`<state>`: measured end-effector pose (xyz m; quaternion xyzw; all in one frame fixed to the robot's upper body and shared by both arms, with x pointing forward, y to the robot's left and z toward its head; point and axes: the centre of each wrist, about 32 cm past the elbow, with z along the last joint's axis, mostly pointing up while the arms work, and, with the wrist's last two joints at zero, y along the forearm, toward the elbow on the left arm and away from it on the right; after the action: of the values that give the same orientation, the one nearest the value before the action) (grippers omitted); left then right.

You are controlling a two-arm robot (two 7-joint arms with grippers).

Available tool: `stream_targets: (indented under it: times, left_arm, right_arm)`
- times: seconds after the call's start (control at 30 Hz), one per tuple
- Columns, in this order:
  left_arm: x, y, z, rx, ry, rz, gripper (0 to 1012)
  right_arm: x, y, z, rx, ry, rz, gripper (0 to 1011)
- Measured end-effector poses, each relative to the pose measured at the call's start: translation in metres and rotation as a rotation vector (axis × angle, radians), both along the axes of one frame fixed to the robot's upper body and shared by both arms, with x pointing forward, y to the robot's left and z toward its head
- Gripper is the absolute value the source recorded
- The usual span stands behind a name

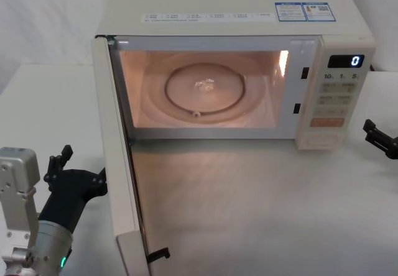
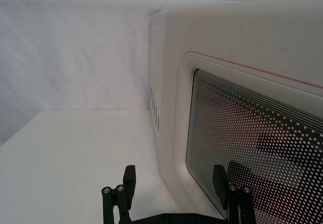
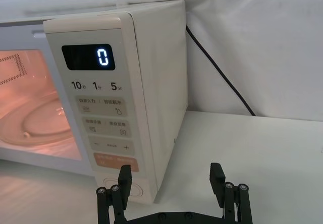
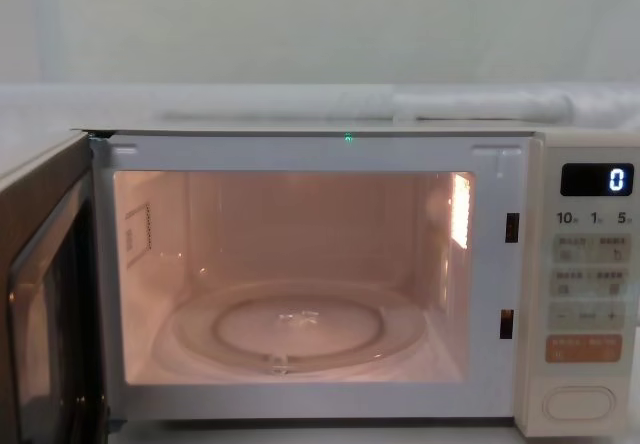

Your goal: Press the button to open the microwave door with one hand; close the microwave door with the other hand.

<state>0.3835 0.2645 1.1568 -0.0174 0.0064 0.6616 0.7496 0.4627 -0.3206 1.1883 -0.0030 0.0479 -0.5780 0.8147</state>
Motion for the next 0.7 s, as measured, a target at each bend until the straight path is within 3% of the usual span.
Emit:
stream_targets:
  times: [0.43,0.57,0.7]
  left_arm:
    - [0.0000,0.0000,0.0000,0.000,0.000,0.000,979]
    - [0.0000,0.0000,0.0000,0.000,0.000,0.000,906]
    - [0.0000,0.0000,0.0000,0.000,0.000,0.000,762]
  right_arm:
    - [0.0000,0.0000,0.0000,0.000,0.000,0.000,1002]
    - [0.0000,0.0000,0.0000,0.000,0.000,0.000,1002]
    - [0.0000,0.0000,0.0000,0.000,0.000,0.000,1002]
